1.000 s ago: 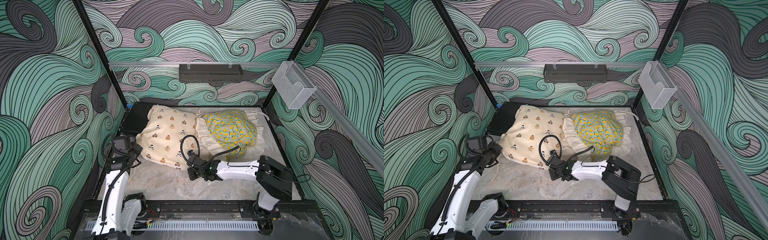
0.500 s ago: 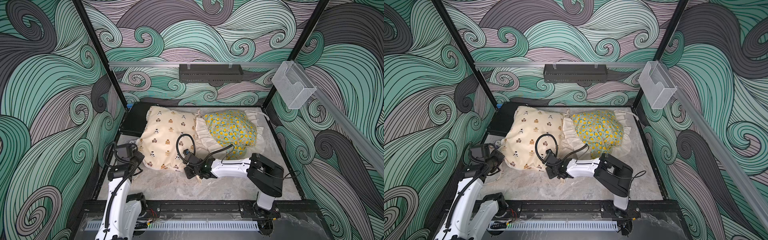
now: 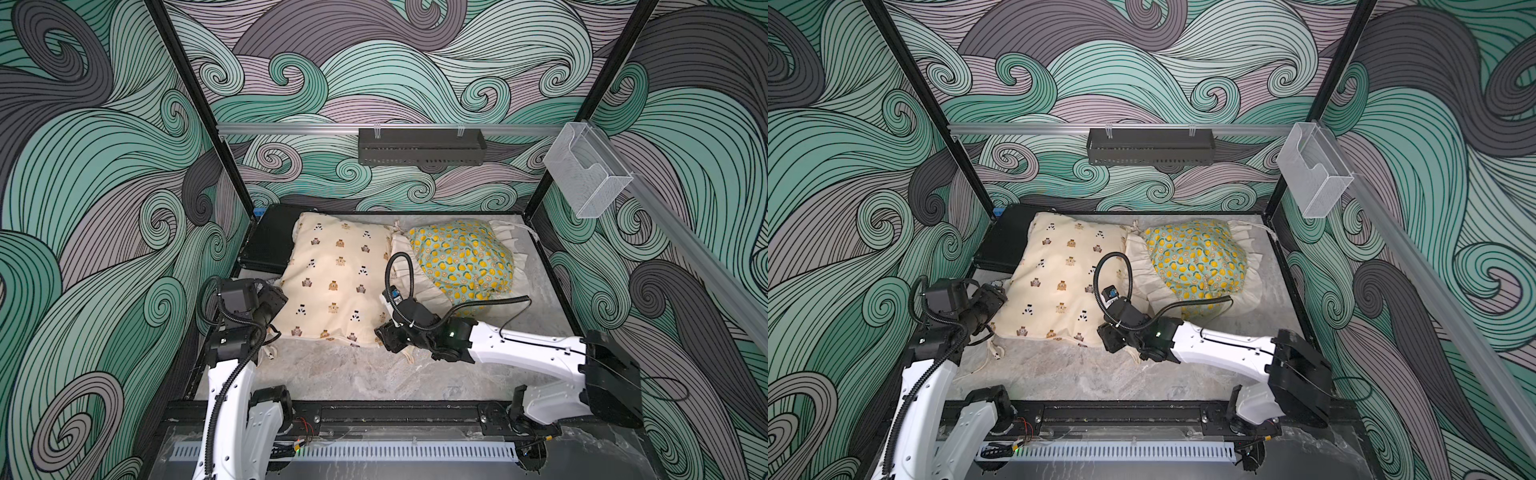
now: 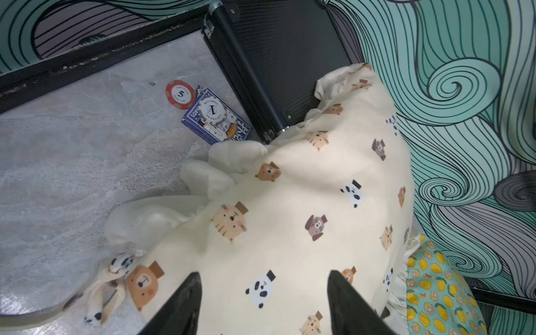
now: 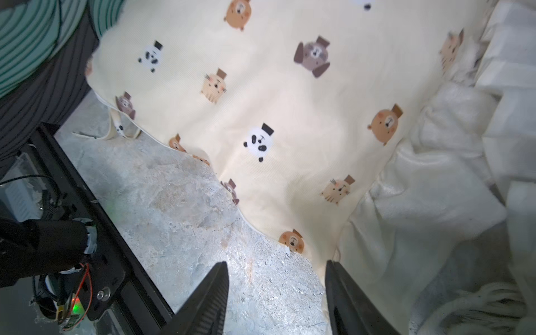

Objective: Zip up pillowcases
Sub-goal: Place the pillowcase at the center of the board, then pick up the pillowcase from the center of the board.

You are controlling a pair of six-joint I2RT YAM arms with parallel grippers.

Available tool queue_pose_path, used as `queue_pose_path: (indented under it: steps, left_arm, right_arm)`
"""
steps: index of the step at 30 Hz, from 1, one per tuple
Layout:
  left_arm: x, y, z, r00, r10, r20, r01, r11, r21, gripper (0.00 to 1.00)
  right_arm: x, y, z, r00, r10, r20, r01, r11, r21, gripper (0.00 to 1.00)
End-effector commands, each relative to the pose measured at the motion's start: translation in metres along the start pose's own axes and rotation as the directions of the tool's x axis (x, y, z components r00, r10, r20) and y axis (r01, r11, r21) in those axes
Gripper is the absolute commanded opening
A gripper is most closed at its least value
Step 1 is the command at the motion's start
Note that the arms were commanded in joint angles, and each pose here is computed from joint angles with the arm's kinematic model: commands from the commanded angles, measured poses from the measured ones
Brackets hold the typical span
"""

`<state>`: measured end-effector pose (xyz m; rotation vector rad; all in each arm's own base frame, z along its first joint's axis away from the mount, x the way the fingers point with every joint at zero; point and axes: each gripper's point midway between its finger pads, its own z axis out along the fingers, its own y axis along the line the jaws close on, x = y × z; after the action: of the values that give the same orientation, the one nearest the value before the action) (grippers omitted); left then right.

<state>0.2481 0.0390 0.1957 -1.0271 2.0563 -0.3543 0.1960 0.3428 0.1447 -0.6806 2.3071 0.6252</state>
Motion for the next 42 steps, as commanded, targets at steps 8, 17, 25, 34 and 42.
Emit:
queue_pose_path:
  steps: [8, 17, 25, 34, 42]
  left_arm:
    - [0.062, -0.090, -0.011, 0.964, 0.111, -0.241, -0.039, 0.957, 0.288, 0.72]
    - [0.167, -0.171, 0.000, 0.867, 0.338, -0.365, -0.156, 0.882, 0.445, 0.72]
    - [0.264, -0.227, 0.008, 0.749, 0.526, -0.402, -0.255, 0.790, 0.558, 0.72]
    - [0.356, -0.248, 0.037, 0.646, 0.601, -0.470, -0.299, 0.766, 0.568, 0.71]
    - [0.410, -0.250, 0.044, 0.594, 0.626, -0.505, -0.303, 0.756, 0.581, 0.67]
  right_arm:
    - [0.007, -0.100, -0.064, 0.989, 0.133, -0.068, -0.112, 0.962, 0.247, 0.78]
    - [0.041, -0.172, -0.104, 0.926, 0.377, -0.005, -0.351, 0.867, 0.354, 0.97]
    - [0.064, -0.206, -0.122, 0.826, 0.558, 0.074, -0.548, 0.767, 0.335, 0.99]
    - [0.074, -0.235, -0.136, 0.745, 0.646, 0.164, -0.656, 0.667, 0.354, 0.99]
    - [0.082, -0.246, -0.133, 0.724, 0.666, 0.180, -0.680, 0.643, 0.353, 0.99]
